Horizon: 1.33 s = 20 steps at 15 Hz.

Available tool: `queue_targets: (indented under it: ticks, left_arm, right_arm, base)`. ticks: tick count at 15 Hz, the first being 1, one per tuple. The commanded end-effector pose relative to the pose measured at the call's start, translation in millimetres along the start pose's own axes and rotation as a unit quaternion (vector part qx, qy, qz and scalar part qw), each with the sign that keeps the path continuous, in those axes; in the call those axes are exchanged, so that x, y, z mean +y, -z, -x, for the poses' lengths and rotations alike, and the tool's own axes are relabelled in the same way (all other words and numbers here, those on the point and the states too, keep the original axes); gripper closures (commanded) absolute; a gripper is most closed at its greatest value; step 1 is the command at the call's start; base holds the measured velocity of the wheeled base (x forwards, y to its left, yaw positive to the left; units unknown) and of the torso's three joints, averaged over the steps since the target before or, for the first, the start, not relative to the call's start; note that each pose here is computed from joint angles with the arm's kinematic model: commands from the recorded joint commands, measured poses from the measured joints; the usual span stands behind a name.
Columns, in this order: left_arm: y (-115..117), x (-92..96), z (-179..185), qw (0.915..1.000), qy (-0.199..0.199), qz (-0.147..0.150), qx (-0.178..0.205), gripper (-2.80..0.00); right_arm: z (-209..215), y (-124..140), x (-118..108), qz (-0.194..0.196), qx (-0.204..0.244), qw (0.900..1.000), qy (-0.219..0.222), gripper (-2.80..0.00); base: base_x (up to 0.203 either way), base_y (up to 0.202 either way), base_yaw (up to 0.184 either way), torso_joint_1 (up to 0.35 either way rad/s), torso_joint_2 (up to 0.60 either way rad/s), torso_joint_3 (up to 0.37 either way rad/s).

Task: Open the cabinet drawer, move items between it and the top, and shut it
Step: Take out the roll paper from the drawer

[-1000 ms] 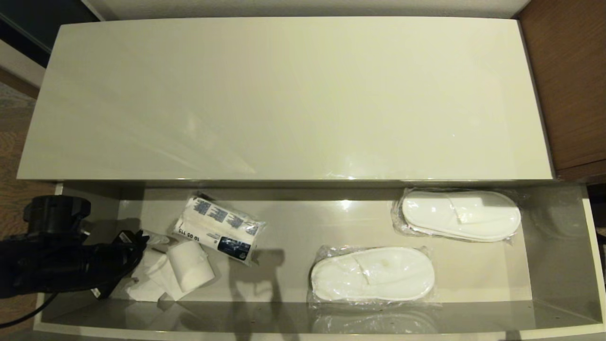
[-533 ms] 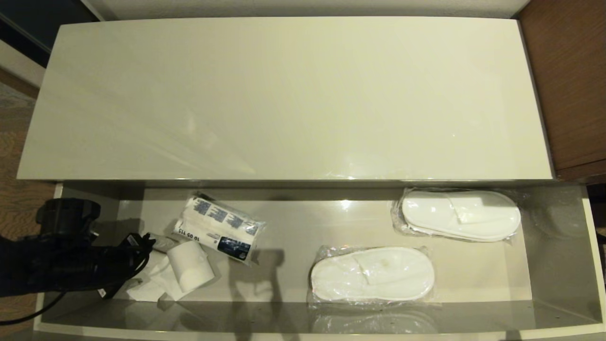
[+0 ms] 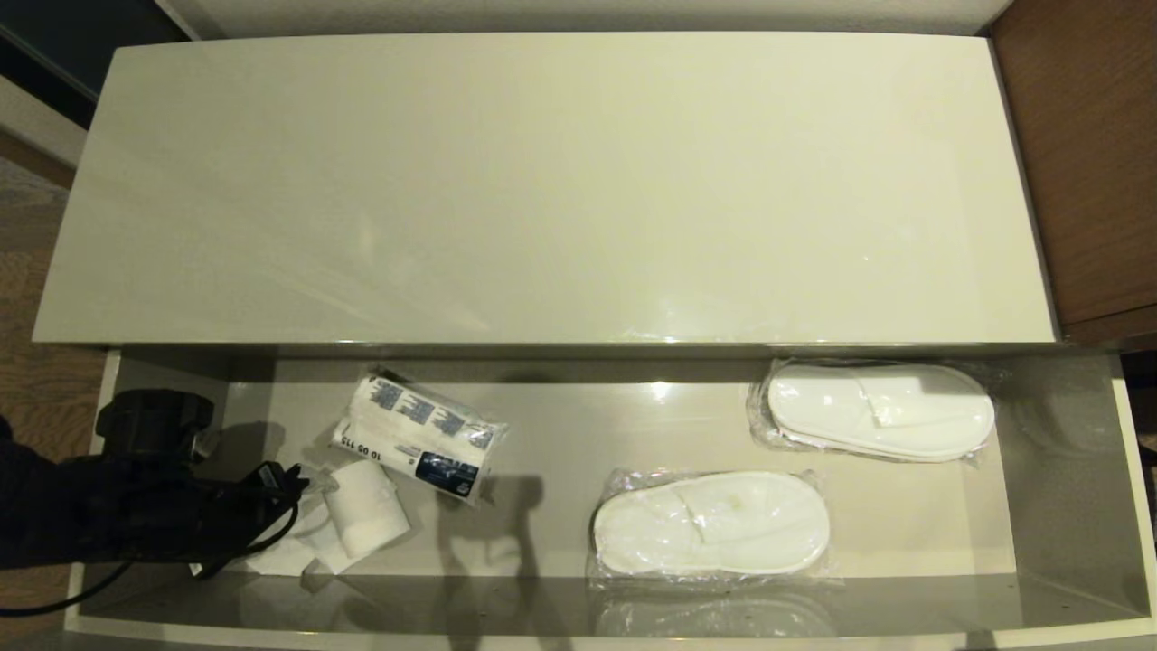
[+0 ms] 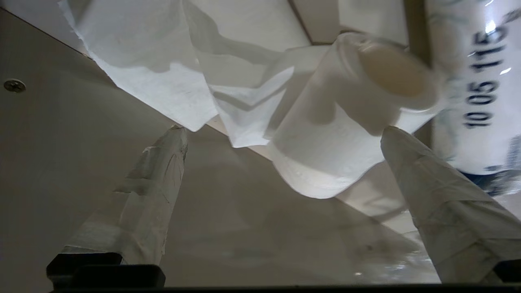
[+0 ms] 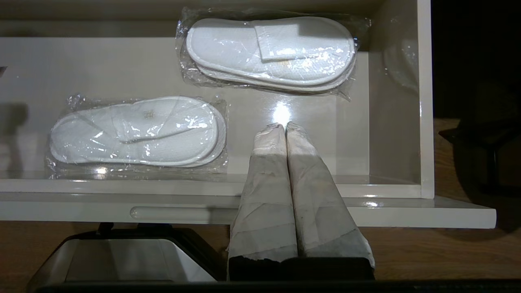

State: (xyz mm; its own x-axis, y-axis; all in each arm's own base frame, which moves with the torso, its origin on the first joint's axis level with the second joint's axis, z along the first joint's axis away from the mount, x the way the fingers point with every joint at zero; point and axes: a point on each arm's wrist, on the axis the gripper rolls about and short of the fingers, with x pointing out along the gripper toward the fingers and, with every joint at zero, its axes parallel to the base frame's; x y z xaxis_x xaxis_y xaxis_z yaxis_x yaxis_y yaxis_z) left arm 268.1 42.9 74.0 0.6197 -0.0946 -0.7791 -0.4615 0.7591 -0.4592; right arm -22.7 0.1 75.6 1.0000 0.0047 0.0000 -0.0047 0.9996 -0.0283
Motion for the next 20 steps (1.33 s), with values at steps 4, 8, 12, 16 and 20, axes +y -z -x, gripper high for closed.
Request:
queue_targets:
  ticks: [4, 8, 12, 16, 20]
  left_arm:
    - [8, 2.2, -5, 0.9993, -0.021, -0.030, 0.007, -2.80]
    - [16, -0.7, -19, 0.9962, -0.042, -0.074, -0.018, -2.80]
    - [16, -5.6, -19, 0.9959, -0.032, -0.081, -0.024, -2.80]
    - [27, -12.8, -20, 0.9949, -0.023, -0.098, -0.010, -2.80]
    - [35, -23.6, -10, 0.9931, 0.005, -0.117, -0.006, -2.80]
  right_arm:
    - [0, 0, 0, -0.003, 0.000, 1.000, 0.000, 0.00]
    - [0, 0, 0, -0.004, 0.000, 1.000, 0.000, 0.00]
    - [0, 0, 0, -0.004, 0.000, 1.000, 0.000, 0.00]
    - [0, 0, 0, -0.004, 0.000, 1.000, 0.001, 0.00]
    - [0, 0, 0, -0.003, 0.001, 1.000, 0.001, 0.00]
  base:
    - [0.000, 0.000, 0.000, 0.000, 0.00, 0.000]
    - [0.000, 0.000, 0.000, 0.000, 0.00, 0.000]
    - [0.000, 0.000, 0.000, 0.000, 0.00, 0.000]
    - [0.000, 0.000, 0.000, 0.000, 0.00, 0.000]
    - [0.000, 0.000, 0.000, 0.000, 0.00, 0.000]
